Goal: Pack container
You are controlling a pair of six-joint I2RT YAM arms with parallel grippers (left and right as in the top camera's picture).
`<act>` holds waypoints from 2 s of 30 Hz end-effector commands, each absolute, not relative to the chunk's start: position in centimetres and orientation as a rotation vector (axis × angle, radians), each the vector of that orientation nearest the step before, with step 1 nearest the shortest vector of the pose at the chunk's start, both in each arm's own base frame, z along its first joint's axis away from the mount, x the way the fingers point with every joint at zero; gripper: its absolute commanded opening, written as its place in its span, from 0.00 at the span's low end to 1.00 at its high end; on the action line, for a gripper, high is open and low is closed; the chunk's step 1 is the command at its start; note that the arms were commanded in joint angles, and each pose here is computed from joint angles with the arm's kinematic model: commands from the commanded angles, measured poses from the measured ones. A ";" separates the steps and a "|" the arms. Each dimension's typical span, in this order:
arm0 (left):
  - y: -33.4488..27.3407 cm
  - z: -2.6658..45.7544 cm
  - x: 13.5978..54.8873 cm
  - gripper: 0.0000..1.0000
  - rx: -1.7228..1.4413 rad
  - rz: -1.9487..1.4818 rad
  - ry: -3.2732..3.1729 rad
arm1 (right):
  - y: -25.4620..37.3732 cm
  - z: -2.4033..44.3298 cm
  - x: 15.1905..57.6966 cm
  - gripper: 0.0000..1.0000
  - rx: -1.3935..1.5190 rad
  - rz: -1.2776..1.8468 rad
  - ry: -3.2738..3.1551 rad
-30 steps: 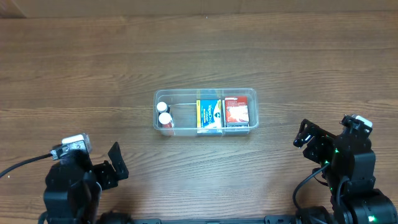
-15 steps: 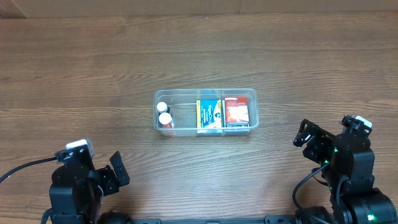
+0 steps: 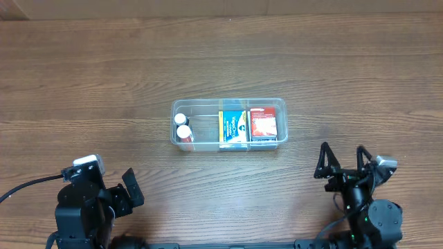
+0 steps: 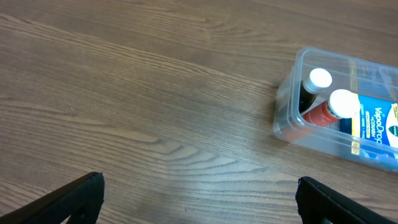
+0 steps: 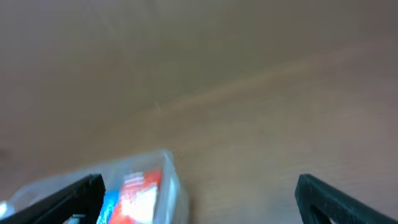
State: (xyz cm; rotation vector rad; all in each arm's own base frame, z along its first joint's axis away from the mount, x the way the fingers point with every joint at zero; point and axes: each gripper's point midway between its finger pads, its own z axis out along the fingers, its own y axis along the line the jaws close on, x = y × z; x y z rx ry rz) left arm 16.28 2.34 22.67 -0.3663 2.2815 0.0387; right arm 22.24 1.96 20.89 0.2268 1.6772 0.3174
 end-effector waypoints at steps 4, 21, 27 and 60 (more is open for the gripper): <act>2.6 22.6 16.2 1.00 -0.385 0.053 2.278 | 3.2 20.0 24.2 1.00 -0.038 0.182 1.507; 2.6 22.6 16.2 1.00 -0.385 0.053 2.278 | 3.4 17.0 24.4 1.00 -0.087 0.147 1.594; 2.6 22.6 16.2 1.00 -0.385 0.053 2.278 | 3.4 17.0 24.4 1.00 -0.087 0.147 1.594; -0.8 19.2 24.6 1.00 -0.007 -0.061 1.502 | 3.4 17.0 24.4 1.00 -0.087 0.148 1.594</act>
